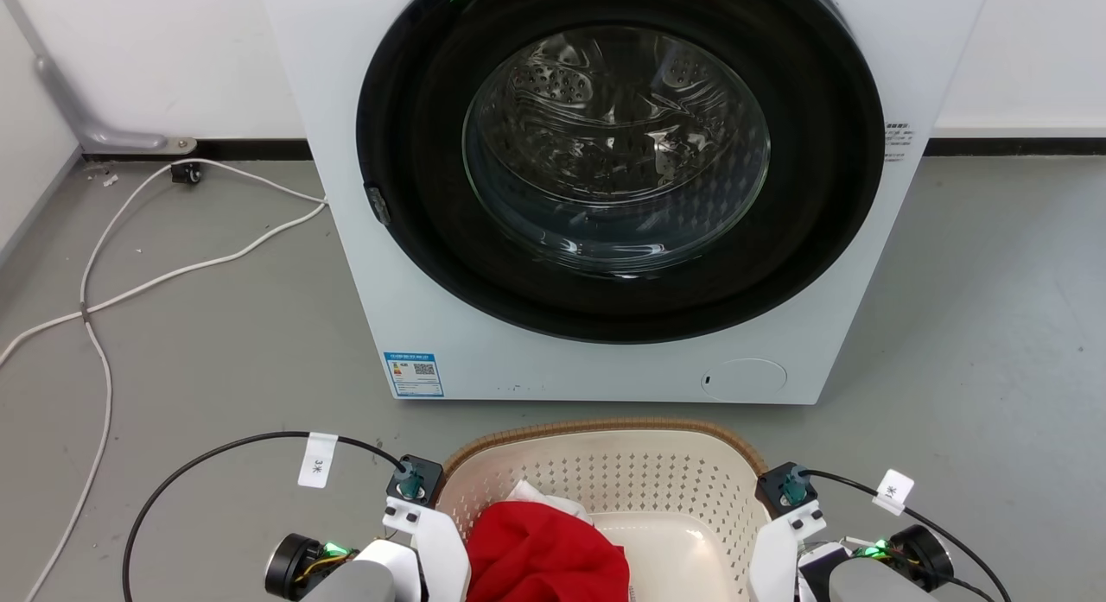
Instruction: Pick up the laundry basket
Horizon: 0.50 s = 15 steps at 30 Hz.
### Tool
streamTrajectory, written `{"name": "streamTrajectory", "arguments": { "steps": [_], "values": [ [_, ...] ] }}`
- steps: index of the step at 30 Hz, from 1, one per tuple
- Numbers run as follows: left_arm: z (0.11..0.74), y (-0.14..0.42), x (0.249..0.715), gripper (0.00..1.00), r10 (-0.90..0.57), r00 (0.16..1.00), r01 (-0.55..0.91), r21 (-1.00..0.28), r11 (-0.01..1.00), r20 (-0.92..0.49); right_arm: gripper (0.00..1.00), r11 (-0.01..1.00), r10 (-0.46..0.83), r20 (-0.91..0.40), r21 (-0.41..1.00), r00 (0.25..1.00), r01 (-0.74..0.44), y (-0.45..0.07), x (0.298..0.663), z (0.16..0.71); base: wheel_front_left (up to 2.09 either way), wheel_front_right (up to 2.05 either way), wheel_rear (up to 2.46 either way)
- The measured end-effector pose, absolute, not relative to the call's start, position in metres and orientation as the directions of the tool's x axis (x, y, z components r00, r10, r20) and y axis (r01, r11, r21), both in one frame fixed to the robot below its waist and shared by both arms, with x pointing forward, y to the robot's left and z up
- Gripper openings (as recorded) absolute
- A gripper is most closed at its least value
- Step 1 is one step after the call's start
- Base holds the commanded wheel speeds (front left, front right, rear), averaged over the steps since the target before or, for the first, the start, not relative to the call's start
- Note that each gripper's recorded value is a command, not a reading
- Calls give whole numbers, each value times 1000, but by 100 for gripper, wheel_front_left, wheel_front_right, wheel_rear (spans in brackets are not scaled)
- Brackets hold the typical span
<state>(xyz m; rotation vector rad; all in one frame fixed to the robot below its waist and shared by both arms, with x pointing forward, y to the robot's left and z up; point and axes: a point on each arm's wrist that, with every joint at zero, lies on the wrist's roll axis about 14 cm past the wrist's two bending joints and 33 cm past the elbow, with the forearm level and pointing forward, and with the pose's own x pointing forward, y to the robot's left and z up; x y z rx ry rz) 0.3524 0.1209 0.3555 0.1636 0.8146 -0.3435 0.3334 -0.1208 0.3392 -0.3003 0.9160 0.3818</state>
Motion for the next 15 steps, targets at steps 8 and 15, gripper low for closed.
{"name": "streamTrajectory", "arguments": {
  "steps": [8,15],
  "values": [
    [354,120,352,0,-240,633,364,9,931,-736,0,894,192,-821,-80,538,-440,-122,330,336,0,0,0],
    [355,119,354,0,-245,636,369,10,929,-732,0,897,194,-824,-70,532,-436,-122,328,334,0,0,0]
  ]
}}
